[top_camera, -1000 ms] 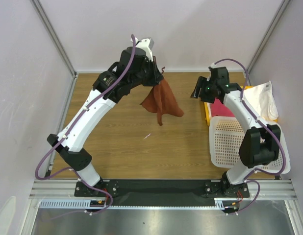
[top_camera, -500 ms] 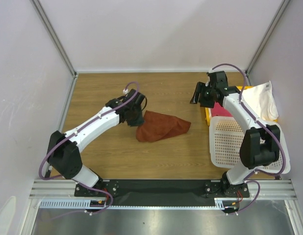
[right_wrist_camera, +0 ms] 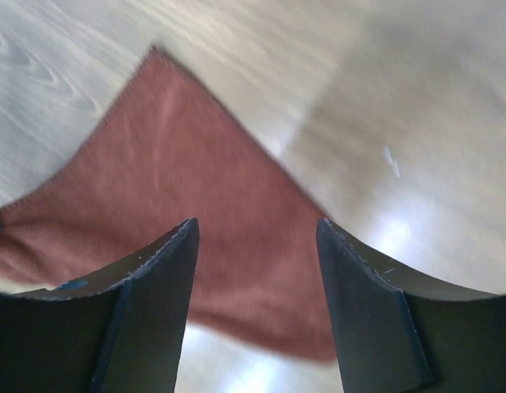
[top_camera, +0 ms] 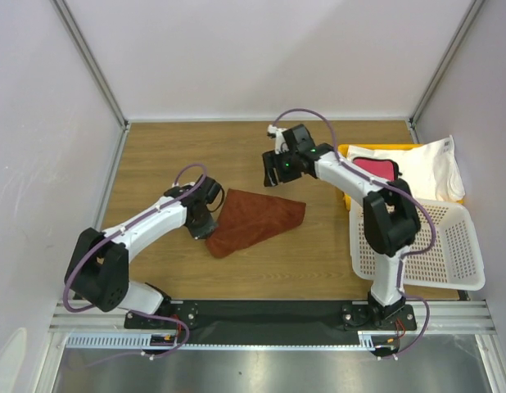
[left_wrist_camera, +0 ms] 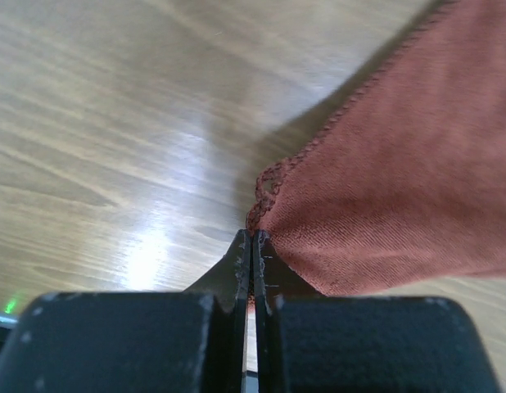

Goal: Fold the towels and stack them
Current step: Flatten out the crumpled towel

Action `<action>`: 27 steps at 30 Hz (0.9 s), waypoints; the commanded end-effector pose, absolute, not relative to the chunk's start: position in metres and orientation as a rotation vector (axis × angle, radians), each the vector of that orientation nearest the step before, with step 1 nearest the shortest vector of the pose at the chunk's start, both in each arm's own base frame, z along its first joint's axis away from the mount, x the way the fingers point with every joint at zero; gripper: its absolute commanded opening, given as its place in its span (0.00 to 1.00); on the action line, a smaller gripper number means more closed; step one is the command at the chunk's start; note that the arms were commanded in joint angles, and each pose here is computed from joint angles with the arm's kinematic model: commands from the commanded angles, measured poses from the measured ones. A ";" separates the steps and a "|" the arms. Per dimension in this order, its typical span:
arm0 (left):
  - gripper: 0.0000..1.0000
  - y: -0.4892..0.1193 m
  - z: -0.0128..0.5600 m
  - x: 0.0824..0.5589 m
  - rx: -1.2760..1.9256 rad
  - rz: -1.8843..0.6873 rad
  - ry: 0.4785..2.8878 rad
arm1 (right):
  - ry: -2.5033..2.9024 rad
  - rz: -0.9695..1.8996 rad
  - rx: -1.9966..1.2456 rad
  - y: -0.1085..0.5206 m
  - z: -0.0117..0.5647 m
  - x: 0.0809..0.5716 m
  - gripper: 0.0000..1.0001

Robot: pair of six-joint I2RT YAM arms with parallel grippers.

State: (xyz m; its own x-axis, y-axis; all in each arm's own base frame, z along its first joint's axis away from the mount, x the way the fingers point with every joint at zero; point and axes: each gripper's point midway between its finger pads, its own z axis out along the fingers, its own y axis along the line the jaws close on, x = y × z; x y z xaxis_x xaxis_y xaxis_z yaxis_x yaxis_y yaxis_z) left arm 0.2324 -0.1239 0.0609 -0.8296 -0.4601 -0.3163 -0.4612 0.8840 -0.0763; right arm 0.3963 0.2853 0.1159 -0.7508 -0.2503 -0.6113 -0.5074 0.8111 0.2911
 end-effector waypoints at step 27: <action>0.00 -0.105 0.027 0.252 -0.562 -0.108 2.795 | 2.037 0.703 -1.097 0.461 0.061 0.428 0.68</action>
State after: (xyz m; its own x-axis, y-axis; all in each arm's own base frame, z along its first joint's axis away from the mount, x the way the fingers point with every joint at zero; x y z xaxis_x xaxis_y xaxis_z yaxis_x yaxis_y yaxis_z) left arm 0.2416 -0.1012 0.0227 -0.8744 -0.4174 -0.2474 -0.4089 0.9084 -0.0874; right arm 0.4105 0.4537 0.0500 -0.4565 -0.4894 -0.7430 -0.8455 0.4987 0.1910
